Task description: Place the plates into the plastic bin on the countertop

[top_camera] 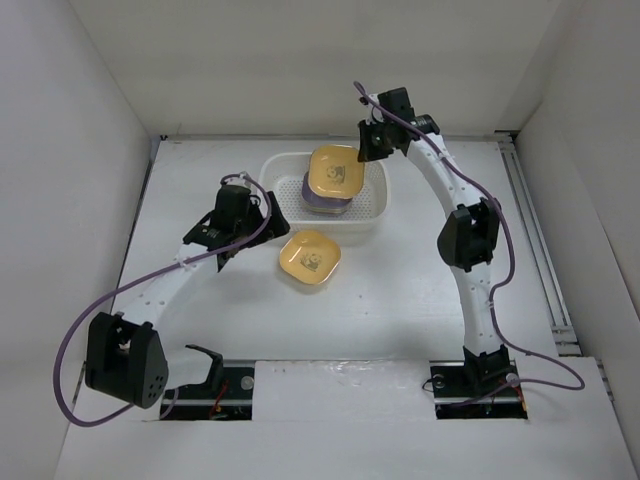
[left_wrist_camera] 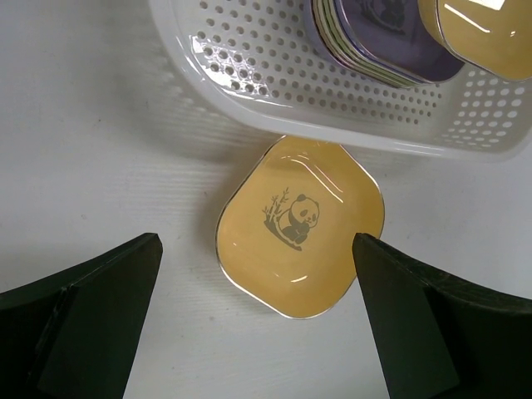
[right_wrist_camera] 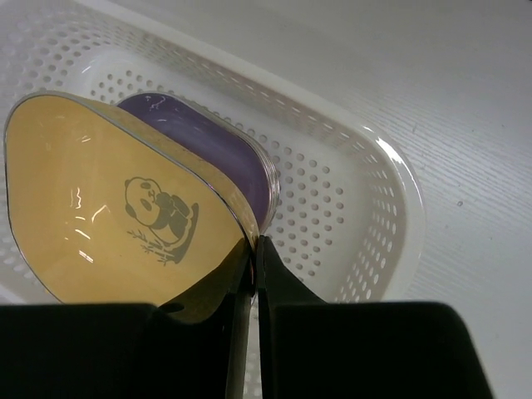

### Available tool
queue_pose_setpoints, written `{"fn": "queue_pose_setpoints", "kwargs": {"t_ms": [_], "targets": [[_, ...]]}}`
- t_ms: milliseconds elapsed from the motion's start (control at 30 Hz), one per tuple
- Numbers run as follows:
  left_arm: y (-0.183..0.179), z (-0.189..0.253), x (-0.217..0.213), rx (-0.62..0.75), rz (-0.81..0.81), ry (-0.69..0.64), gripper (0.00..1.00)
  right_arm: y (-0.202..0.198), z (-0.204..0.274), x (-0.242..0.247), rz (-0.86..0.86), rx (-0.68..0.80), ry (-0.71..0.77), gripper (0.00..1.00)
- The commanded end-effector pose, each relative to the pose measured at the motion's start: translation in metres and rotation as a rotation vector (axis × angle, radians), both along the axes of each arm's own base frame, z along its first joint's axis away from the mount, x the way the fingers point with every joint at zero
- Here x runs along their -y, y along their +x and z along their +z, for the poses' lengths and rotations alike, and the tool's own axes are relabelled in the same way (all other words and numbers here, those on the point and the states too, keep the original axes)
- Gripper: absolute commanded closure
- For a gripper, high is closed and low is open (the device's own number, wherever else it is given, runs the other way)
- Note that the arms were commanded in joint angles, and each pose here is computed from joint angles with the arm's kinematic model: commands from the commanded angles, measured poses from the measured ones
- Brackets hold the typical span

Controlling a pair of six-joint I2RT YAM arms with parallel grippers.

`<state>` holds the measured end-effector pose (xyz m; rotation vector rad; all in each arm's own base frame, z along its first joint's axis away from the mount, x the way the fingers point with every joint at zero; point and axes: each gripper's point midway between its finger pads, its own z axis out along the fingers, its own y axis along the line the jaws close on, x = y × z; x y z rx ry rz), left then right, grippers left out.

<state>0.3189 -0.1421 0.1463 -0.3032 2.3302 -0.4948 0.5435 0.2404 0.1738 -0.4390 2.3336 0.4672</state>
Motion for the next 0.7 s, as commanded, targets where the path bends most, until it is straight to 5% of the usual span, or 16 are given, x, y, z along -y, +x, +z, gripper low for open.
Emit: {"fn": "queue_pose_setpoints", "kwargs": {"t_ms": [0,67,200,233,267,533,633,667], "targets": [[0.002,-0.005,0.003,0.006,-0.004,-0.015,0.0,0.019,0.04,-0.01,-0.004,0.111,0.098,0.89],[0.002,-0.008,0.004,0.005,0.002,-0.022,0.0,0.023,0.043,-0.012,-0.013,0.122,0.114,0.83],[0.003,-0.007,0.011,0.023,-0.019,-0.034,0.0,0.025,0.047,-0.016,-0.03,0.118,0.152,0.34],[0.002,-0.005,0.018,0.038,-0.032,-0.024,0.0,0.025,0.054,-0.016,-0.037,0.13,0.166,0.08],[0.0,-0.006,0.021,0.043,-0.036,-0.012,0.0,0.024,0.06,-0.016,-0.042,0.134,0.175,0.0],[0.008,-0.03,0.041,0.072,-0.071,0.046,0.0,-0.013,0.114,-0.012,-0.081,0.216,0.16,0.0],[0.018,-0.037,0.041,0.097,-0.083,0.084,0.0,-0.054,0.174,-0.013,-0.048,0.325,0.231,0.0],[0.017,-0.047,0.037,0.086,-0.073,0.101,0.0,-0.069,0.15,-0.014,-0.019,0.276,0.23,0.0]]}}
